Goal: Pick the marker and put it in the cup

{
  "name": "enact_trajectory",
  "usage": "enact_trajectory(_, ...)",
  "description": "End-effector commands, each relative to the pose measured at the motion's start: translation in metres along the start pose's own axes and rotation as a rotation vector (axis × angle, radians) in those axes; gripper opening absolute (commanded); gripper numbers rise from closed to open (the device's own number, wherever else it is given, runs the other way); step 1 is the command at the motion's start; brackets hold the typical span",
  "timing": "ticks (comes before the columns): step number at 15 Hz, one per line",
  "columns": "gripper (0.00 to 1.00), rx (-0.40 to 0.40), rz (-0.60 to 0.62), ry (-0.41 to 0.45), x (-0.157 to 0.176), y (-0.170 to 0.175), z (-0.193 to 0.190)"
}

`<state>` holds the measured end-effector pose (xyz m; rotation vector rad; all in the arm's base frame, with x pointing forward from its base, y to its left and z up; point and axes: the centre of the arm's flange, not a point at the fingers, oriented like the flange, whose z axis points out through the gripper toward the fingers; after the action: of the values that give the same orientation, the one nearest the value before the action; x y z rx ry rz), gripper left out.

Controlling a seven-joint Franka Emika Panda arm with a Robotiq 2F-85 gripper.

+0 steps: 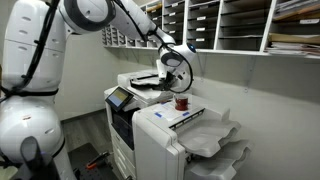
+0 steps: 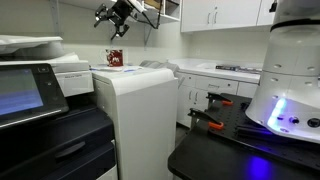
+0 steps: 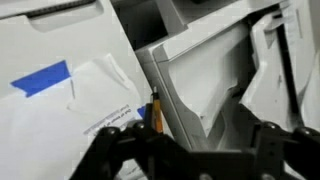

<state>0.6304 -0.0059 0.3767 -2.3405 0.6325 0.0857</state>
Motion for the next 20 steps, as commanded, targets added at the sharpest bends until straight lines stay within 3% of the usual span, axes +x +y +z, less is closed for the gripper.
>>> enact_trajectory(1,1.00,-0.198,-0.035,0.060,-0.021,-0.019,0.013)
enact_trajectory(7,1.00,-0.552,-0.056,0.188,-0.019,-0.027,0.043)
enact_trajectory(9,1.00,-0.612,-0.039,0.206,-0.013,-0.027,0.054)
enact_trajectory(15,1.00,-0.618,-0.016,0.204,0.010,-0.030,0.091)
enact_trajectory(16,1.00,-0.628,-0.025,0.189,-0.002,-0.021,0.087)
enact_trajectory(20,1.00,-0.630,-0.025,0.186,0.001,-0.020,0.090)
